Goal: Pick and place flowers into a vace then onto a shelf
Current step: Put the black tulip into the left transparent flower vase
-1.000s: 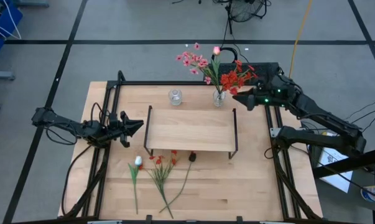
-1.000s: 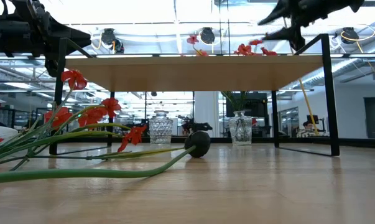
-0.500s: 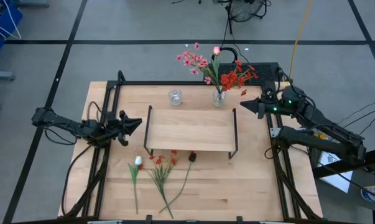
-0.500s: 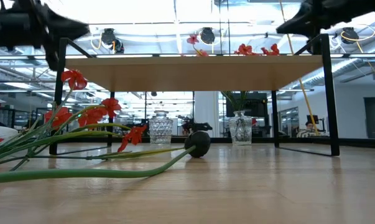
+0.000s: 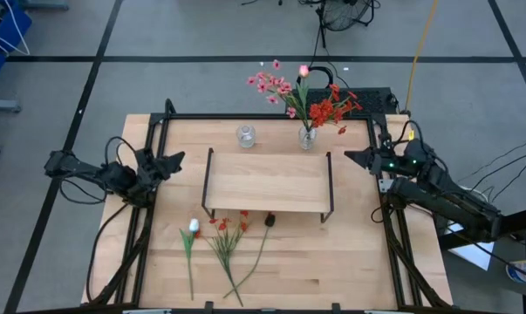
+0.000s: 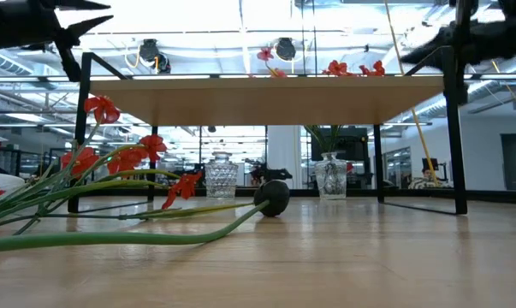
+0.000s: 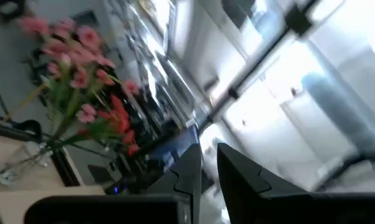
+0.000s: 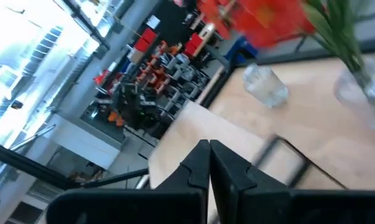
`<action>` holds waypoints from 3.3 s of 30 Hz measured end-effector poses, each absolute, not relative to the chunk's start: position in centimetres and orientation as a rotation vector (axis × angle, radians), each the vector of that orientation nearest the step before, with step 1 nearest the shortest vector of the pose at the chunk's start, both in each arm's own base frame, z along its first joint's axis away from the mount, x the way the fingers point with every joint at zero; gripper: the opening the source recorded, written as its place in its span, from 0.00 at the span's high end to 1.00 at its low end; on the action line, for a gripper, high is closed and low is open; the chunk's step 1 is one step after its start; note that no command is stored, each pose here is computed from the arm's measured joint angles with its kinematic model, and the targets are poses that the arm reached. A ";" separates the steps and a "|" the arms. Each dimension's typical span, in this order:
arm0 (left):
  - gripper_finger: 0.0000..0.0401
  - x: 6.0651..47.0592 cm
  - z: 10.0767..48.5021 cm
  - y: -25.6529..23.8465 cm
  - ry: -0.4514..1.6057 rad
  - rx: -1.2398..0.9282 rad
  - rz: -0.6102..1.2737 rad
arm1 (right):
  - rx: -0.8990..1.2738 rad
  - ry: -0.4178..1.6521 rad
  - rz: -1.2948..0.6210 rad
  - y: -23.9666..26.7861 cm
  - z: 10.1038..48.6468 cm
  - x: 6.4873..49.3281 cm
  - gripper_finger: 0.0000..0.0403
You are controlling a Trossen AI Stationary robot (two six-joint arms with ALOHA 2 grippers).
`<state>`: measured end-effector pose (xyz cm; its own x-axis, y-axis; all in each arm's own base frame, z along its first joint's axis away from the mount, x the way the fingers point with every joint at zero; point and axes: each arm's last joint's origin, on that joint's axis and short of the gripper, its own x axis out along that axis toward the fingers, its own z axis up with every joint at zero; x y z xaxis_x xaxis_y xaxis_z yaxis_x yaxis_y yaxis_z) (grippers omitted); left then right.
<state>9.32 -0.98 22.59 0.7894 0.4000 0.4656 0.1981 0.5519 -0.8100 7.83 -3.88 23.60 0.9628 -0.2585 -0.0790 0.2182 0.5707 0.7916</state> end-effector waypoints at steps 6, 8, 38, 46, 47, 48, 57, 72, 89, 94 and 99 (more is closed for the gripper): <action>0.86 9.1 23.5 -0.9 -0.733 -1.134 0.139 | 0.949 -0.095 -0.219 -3.9 21.4 8.0 1.00; 0.87 9.6 24.9 -1.3 -0.672 -1.144 0.134 | 0.926 -0.119 -0.144 -3.7 21.2 8.0 1.00; 0.92 31.0 30.1 -13.7 0.296 -1.185 0.298 | 0.719 -0.288 0.338 -2.5 21.1 7.7 1.00; 0.91 32.5 26.8 -14.8 0.412 -1.204 0.334 | 0.704 -0.273 0.326 -2.6 20.9 7.8 1.00; 0.91 32.7 26.3 -15.0 0.435 -1.221 0.336 | 0.706 -0.270 0.324 -2.6 20.9 7.8 1.00; 0.91 33.0 25.8 -15.1 0.459 -1.237 0.336 | 0.705 -0.271 0.324 -2.6 20.9 7.8 1.00; 0.91 33.8 21.3 -17.1 0.729 -1.469 0.388 | 0.683 -0.236 0.321 -2.6 20.5 7.9 1.00; 0.54 34.6 18.8 -14.7 0.803 -1.347 0.519 | 0.697 -0.130 0.306 -2.7 19.4 8.2 1.00; 0.55 38.8 14.4 -14.5 1.095 -1.145 0.574 | 0.724 -0.091 0.309 -2.7 19.1 8.3 1.00; 0.55 40.0 13.8 -15.0 1.111 -1.115 0.549 | 0.727 -0.084 0.304 -2.8 19.0 8.3 1.00; 0.64 39.8 13.1 -15.2 1.190 -1.095 0.542 | 0.731 -0.074 0.299 -2.8 18.9 8.4 1.00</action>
<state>39.77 -15.23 13.06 0.3334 -0.1935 -0.9227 -0.8230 0.4177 -0.3849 8.37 -2.77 18.87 0.9549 0.2431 0.1705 -0.2947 0.7040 0.6462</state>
